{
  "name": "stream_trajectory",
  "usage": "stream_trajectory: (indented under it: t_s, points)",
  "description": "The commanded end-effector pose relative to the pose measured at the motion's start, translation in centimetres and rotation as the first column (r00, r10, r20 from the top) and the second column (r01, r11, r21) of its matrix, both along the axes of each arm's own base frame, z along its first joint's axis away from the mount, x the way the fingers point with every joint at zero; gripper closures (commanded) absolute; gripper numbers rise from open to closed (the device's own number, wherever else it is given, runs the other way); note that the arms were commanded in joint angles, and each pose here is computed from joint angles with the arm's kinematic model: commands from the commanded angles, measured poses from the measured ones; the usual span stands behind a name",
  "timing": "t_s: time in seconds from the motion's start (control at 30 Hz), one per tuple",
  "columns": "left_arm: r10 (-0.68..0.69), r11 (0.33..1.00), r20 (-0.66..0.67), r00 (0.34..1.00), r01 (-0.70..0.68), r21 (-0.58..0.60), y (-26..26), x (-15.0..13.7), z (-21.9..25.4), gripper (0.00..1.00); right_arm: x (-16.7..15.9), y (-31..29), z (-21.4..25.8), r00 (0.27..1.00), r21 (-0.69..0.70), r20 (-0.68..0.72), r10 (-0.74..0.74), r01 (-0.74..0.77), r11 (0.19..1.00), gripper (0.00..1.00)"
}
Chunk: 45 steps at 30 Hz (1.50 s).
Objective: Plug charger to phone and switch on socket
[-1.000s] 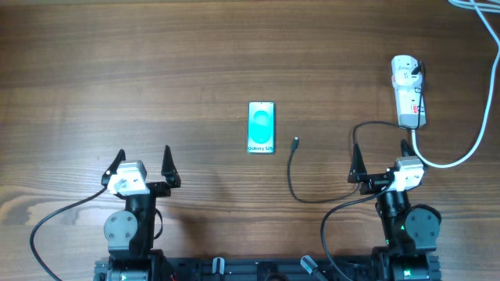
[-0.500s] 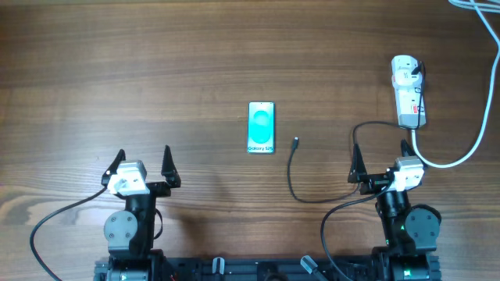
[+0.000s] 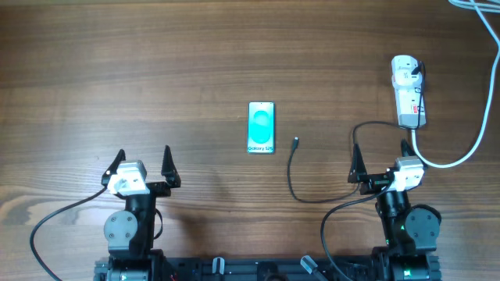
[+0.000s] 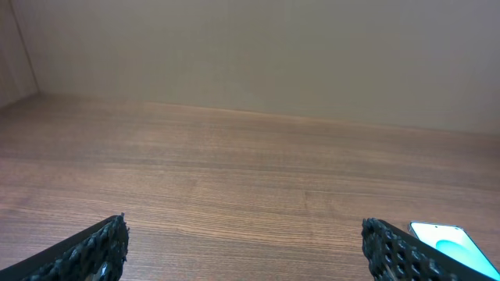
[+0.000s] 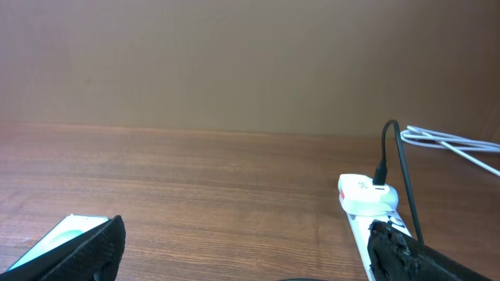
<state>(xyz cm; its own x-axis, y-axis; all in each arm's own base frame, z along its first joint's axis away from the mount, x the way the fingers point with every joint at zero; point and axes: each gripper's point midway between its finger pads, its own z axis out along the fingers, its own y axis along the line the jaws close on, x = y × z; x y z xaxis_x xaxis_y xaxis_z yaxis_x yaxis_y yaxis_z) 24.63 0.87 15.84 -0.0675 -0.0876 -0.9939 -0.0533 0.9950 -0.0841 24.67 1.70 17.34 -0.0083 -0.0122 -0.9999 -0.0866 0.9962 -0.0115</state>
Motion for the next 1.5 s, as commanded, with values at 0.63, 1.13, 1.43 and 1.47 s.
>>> stream_trajectory:
  t_s: [0.63,1.13,1.43,1.47]
  points:
    - [-0.632,0.559,0.414,0.656,0.755,-0.343,-11.9,-7.0,18.6,0.00,0.0,-0.2,0.1,1.000,0.013,0.005,-0.011,0.011,1.000,0.00]
    - [-0.829,0.355,0.151,0.538,0.716,-0.601,-15.3,-0.3,21.1,0.00,0.0,-0.2,0.1,1.000,0.013,0.005,-0.011,0.011,1.000,0.00]
    - [-0.872,0.329,-0.021,0.489,0.555,-0.764,-17.8,5.3,16.9,0.00,0.0,-0.2,0.1,1.000,0.012,0.005,-0.011,0.011,1.000,0.00]
    - [-0.865,0.354,-0.035,0.501,0.561,-0.748,-18.2,6.2,16.8,0.00,0.0,-0.2,0.1,1.000,0.012,0.005,-0.011,0.011,1.000,0.00]
